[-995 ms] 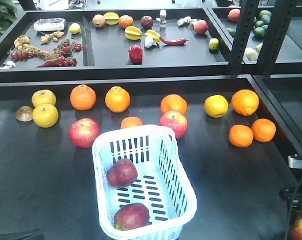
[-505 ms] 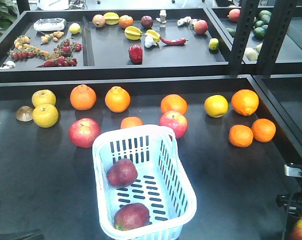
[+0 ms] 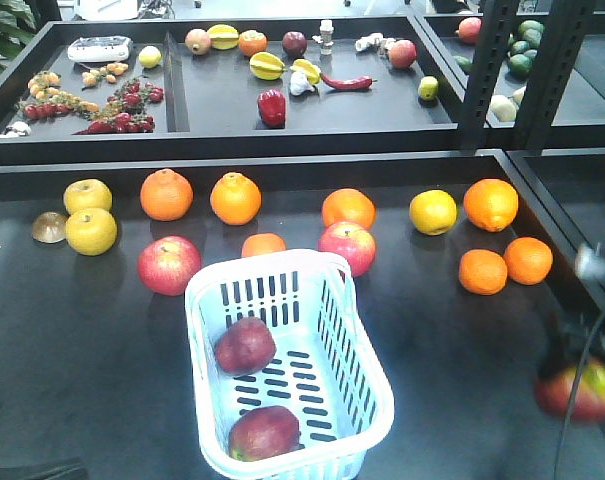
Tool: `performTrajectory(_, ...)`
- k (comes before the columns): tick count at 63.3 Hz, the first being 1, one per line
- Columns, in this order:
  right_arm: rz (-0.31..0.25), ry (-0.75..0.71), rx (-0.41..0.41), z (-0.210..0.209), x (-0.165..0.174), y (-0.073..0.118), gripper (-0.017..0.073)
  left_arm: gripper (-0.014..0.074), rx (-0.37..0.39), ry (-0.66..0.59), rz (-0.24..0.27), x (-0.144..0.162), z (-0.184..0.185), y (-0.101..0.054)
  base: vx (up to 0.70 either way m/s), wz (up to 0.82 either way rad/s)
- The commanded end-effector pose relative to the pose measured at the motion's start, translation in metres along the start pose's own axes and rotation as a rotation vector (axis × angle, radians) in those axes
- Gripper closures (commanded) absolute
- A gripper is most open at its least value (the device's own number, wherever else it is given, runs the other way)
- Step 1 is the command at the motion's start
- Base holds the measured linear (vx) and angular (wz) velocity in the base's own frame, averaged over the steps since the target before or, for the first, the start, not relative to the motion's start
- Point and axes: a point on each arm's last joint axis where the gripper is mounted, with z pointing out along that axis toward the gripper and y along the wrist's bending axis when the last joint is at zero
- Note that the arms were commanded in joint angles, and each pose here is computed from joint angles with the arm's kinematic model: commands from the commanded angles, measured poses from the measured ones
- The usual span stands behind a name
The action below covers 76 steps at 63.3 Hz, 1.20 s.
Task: Pick three apples into basket with both arms
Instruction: 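Place the third apple into the basket and release it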
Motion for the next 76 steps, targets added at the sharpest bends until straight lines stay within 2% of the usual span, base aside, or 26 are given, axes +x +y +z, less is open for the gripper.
performTrajectory(1, -0.083, -0.174, -0.136, -0.047, 0.008, 0.029, 0.0571, 0.06, -0.016, -0.06, -0.03, -0.012, -0.002, 0.001, 0.0, 0.0)
performTrajectory(10, -0.196, -0.339, -0.331, -0.089, 0.027, 0.064, 0.0566, 0.06, -0.016, -0.06, -0.03, -0.012, -0.002, 0.001, 0.0, 0.0)
performTrajectory(19, -0.395, -0.407, -0.462, -0.111, 0.049, 0.109, 0.0564, 0.06, -0.016, -0.06, -0.03, -0.012, -0.002, 0.001, 0.0, 0.0)
performTrajectory(30, -0.595, -0.428, -0.482, -0.104, 0.065, 0.167, 0.0561, 0.06, -0.016, -0.06, -0.03, -0.012, -0.002, 0.001, 0.0, 0.0)
performTrajectory(41, -0.725, -0.481, -0.461, -0.081, 0.066, 0.214, 0.0561, 0.06, -0.016, -0.06, -0.03, -0.012, -0.002, 0.001, 0.0, 0.0)
performTrajectory(51, -0.774, -0.455, -0.428, -0.045, 0.06, 0.242, 0.0547, 0.06, -0.014, -0.058, -0.03, -0.012, -0.002, 0.001, 0.0, 0.0)
performTrajectory(60, -0.745, -0.455, -0.396, -0.018, 0.047, 0.251, 0.0476, 0.06, -0.01, -0.055, -0.03, -0.011, -0.002, 0.001, 0.0, 0.0)
performTrajectory(65, -0.727, -0.461, -0.382, -0.008, 0.042, 0.253, 0.0396, 0.06, -0.01, -0.055, -0.03, -0.011, -0.002, 0.001, 0.0, 0.0)
performTrajectory(76, -0.708, -0.436, -0.363, 0.008, 0.035, 0.253, 0.0109, 0.06, -0.01, -0.055, -0.03, -0.011, -0.002, 0.001, 0.0, 0.0)
